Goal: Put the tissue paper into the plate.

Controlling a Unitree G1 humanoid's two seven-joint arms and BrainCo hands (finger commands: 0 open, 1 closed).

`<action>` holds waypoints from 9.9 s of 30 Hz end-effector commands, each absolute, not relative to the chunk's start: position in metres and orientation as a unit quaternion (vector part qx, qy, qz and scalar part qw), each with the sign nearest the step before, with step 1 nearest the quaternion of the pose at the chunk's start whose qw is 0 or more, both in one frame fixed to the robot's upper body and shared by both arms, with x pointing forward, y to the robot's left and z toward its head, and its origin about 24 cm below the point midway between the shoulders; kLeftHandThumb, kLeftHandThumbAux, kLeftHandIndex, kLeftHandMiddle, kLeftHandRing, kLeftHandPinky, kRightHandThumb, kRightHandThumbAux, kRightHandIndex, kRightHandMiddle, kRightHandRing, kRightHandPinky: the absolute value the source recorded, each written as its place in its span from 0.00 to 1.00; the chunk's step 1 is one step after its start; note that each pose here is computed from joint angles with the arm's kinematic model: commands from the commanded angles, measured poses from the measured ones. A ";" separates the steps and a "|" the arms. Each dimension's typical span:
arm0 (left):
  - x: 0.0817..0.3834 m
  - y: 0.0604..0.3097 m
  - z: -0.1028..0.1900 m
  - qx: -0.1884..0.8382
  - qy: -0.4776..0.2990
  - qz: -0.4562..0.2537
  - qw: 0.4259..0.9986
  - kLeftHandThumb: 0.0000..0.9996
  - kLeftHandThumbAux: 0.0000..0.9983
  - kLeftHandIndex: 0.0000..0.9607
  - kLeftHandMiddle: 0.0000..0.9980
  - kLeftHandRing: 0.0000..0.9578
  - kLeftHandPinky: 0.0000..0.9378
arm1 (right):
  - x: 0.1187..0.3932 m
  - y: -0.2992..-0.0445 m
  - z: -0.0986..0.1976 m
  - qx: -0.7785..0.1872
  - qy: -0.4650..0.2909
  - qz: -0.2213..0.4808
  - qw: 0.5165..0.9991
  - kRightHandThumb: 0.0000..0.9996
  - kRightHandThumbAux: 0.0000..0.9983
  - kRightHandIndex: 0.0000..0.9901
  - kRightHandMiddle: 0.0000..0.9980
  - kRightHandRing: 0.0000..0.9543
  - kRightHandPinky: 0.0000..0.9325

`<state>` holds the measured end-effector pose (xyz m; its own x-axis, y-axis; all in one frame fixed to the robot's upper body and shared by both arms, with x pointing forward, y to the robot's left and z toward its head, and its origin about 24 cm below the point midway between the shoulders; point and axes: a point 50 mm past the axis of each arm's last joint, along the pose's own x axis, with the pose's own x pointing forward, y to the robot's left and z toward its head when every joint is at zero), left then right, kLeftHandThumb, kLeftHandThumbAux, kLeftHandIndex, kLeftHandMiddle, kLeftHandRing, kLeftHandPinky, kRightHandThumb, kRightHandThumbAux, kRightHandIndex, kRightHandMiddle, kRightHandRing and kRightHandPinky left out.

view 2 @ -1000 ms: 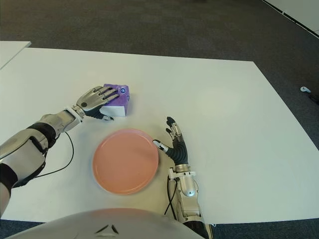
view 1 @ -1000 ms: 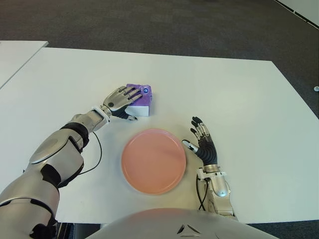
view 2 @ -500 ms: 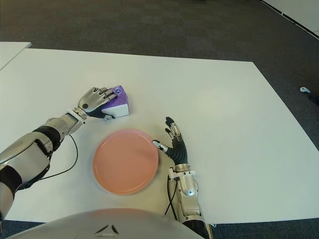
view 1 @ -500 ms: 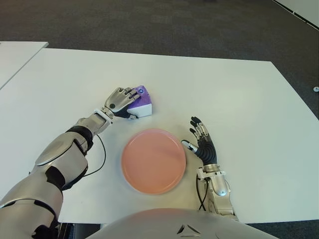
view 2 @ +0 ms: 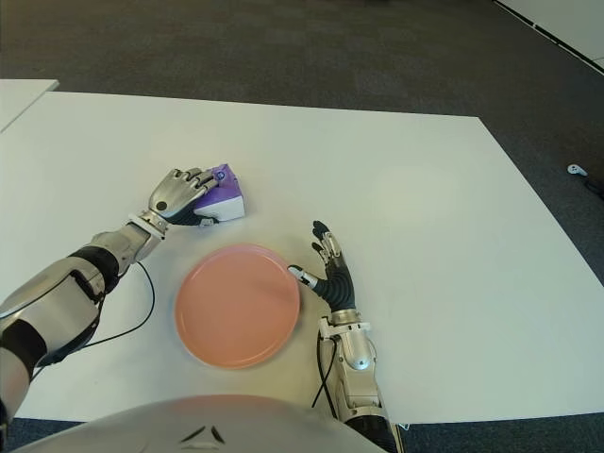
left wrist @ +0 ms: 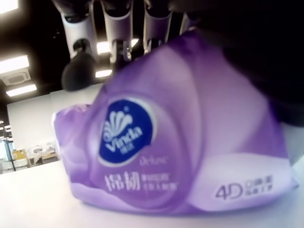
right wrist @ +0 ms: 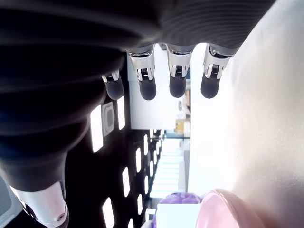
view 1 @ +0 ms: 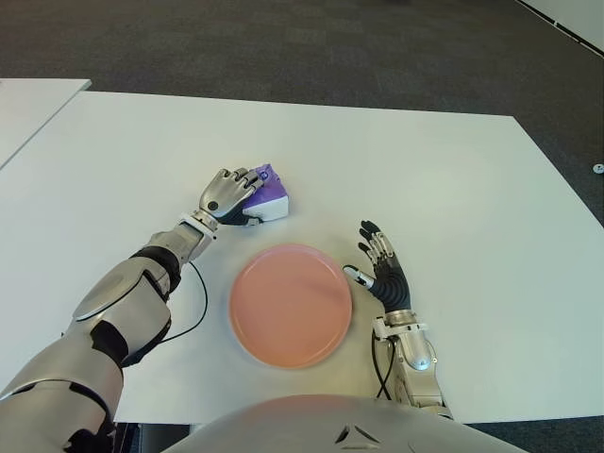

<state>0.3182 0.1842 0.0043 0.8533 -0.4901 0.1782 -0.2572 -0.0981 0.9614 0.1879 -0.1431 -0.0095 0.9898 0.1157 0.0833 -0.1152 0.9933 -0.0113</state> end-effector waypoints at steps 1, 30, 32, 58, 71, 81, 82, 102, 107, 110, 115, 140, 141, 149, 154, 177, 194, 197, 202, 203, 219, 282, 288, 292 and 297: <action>0.281 0.187 -0.038 0.732 -0.200 -0.137 0.637 0.72 0.70 0.46 0.83 0.82 0.88 | 0.152 -0.154 -0.059 0.008 0.107 0.033 0.994 0.00 0.70 0.00 0.00 0.00 0.00; 0.330 0.183 0.055 0.572 -0.370 0.098 0.726 0.73 0.70 0.46 0.88 0.91 0.92 | 0.153 -0.154 -0.061 0.014 0.116 0.028 0.993 0.00 0.72 0.00 0.00 0.00 0.00; 0.334 0.186 0.067 0.556 -0.380 0.109 0.731 0.73 0.70 0.46 0.88 0.91 0.92 | 0.153 -0.154 -0.061 0.014 0.113 0.030 0.993 0.00 0.73 0.00 0.00 0.00 0.00; 0.312 0.190 0.207 0.341 -0.508 0.053 0.789 0.74 0.70 0.46 0.88 0.92 0.94 | 0.153 -0.150 -0.061 0.005 0.100 0.042 0.994 0.00 0.66 0.00 0.00 0.00 0.00; 0.267 0.175 0.198 0.334 -0.487 -0.021 0.806 0.75 0.70 0.46 0.88 0.92 0.94 | 0.152 -0.150 -0.063 -0.004 0.100 0.037 0.994 0.00 0.62 0.00 0.00 0.00 0.00; 0.229 0.164 0.136 0.315 -0.386 -0.241 0.833 0.74 0.70 0.46 0.87 0.90 0.92 | 0.155 -0.150 -0.065 0.010 0.129 0.016 0.991 0.00 0.62 0.00 0.00 0.00 0.00; 0.228 0.163 0.136 0.326 -0.384 -0.267 0.822 0.74 0.70 0.46 0.86 0.90 0.92 | 0.155 -0.150 -0.065 0.010 0.120 0.020 0.993 0.00 0.62 0.00 0.00 0.00 0.00; 0.202 0.165 0.110 0.516 -0.305 -0.422 0.680 0.75 0.70 0.46 0.83 0.87 0.87 | 0.158 -0.148 -0.063 0.008 0.139 0.017 0.990 0.00 0.61 0.00 0.00 0.00 0.00; 0.203 0.162 0.108 0.531 -0.321 -0.421 0.662 0.75 0.70 0.46 0.83 0.87 0.88 | 0.160 -0.149 -0.066 0.009 0.127 0.025 0.992 0.00 0.61 0.00 0.00 0.00 0.00; 0.204 0.160 0.107 0.533 -0.328 -0.417 0.659 0.75 0.70 0.46 0.83 0.87 0.88 | 0.159 -0.148 -0.065 0.009 0.124 0.024 0.992 0.00 0.61 0.00 0.00 0.00 0.00; 0.206 0.158 0.105 0.540 -0.339 -0.412 0.651 0.75 0.70 0.46 0.83 0.87 0.89 | 0.160 -0.151 -0.063 0.008 0.132 0.021 0.991 0.00 0.62 0.00 0.00 0.00 0.00; 0.195 0.156 0.102 0.585 -0.382 -0.402 0.592 0.75 0.70 0.46 0.83 0.87 0.89 | 0.160 -0.146 -0.061 0.019 0.149 0.010 0.989 0.00 0.60 0.00 0.00 0.00 0.00; 0.194 0.155 0.100 0.582 -0.381 -0.398 0.598 0.75 0.70 0.46 0.82 0.87 0.88 | 0.160 -0.146 -0.061 0.019 0.148 0.010 0.989 0.00 0.60 0.00 0.00 0.00 0.00; 0.193 0.153 0.096 0.548 -0.383 -0.379 0.640 0.75 0.70 0.46 0.82 0.87 0.88 | 0.162 -0.147 -0.063 0.017 0.129 0.021 0.991 0.00 0.60 0.00 0.00 0.00 0.00; 0.193 0.153 0.097 0.534 -0.390 -0.362 0.658 0.75 0.70 0.46 0.82 0.86 0.87 | 0.161 -0.149 -0.065 0.017 0.118 0.035 0.992 0.00 0.62 0.00 0.00 0.00 0.00; 0.196 0.159 0.077 0.625 -0.307 -0.436 0.570 0.04 0.42 0.03 0.04 0.03 0.02 | 0.160 -0.149 -0.066 0.012 0.143 0.018 0.989 0.00 0.65 0.00 0.00 0.00 0.00; 0.198 0.163 0.077 0.632 -0.281 -0.429 0.580 0.00 0.34 0.00 0.00 0.00 0.00 | 0.160 -0.147 -0.063 0.018 0.140 0.007 0.990 0.00 0.68 0.00 0.00 0.00 0.00; 0.198 0.163 0.077 0.631 -0.279 -0.428 0.584 0.00 0.34 0.00 0.00 0.00 0.00 | 0.160 -0.147 -0.063 0.018 0.141 0.007 0.990 0.00 0.68 0.00 0.00 0.00 0.00; 0.199 0.165 0.077 0.632 -0.273 -0.426 0.587 0.00 0.35 0.00 0.00 0.00 0.00 | 0.160 -0.146 -0.062 0.018 0.143 0.008 0.990 0.00 0.68 0.00 0.00 0.00 0.00; 0.199 0.165 0.076 0.633 -0.271 -0.425 0.587 0.00 0.35 0.00 0.00 0.00 0.00 | 0.160 -0.146 -0.062 0.018 0.143 0.009 0.989 0.00 0.68 0.00 0.00 0.00 0.00; 0.204 0.169 0.095 0.602 -0.266 -0.407 0.633 0.00 0.38 0.00 0.00 0.00 0.00 | 0.158 -0.144 -0.060 0.020 0.145 0.007 0.989 0.00 0.69 0.00 0.00 0.00 0.00; 0.229 0.180 -0.013 0.087 0.006 0.033 0.996 0.00 0.50 0.00 0.00 0.00 0.00 | 0.163 -0.147 -0.067 0.018 0.115 0.044 0.992 0.00 0.71 0.00 0.00 0.00 0.00; 0.218 0.171 -0.039 0.111 0.051 0.020 0.992 0.00 0.46 0.00 0.00 0.00 0.00 | 0.163 -0.146 -0.066 0.016 0.125 0.035 0.991 0.00 0.71 0.00 0.00 0.00 0.00; 0.210 0.174 -0.056 0.119 0.074 0.003 0.990 0.00 0.44 0.00 0.00 0.00 0.00 | 0.162 -0.146 -0.065 0.017 0.138 0.022 0.990 0.00 0.70 0.00 0.00 0.00 0.00; 0.204 0.176 -0.074 0.139 0.107 -0.014 0.984 0.00 0.43 0.00 0.00 0.00 0.00 | 0.161 -0.144 -0.063 0.021 0.141 0.010 0.990 0.00 0.69 0.00 0.00 0.00 0.00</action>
<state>0.2386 0.1710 -0.0215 0.9993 0.0121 0.0363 -0.0195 0.9769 0.2127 0.2058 -0.1408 -0.0096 0.9946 0.0778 0.0684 -0.0789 0.9968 0.0137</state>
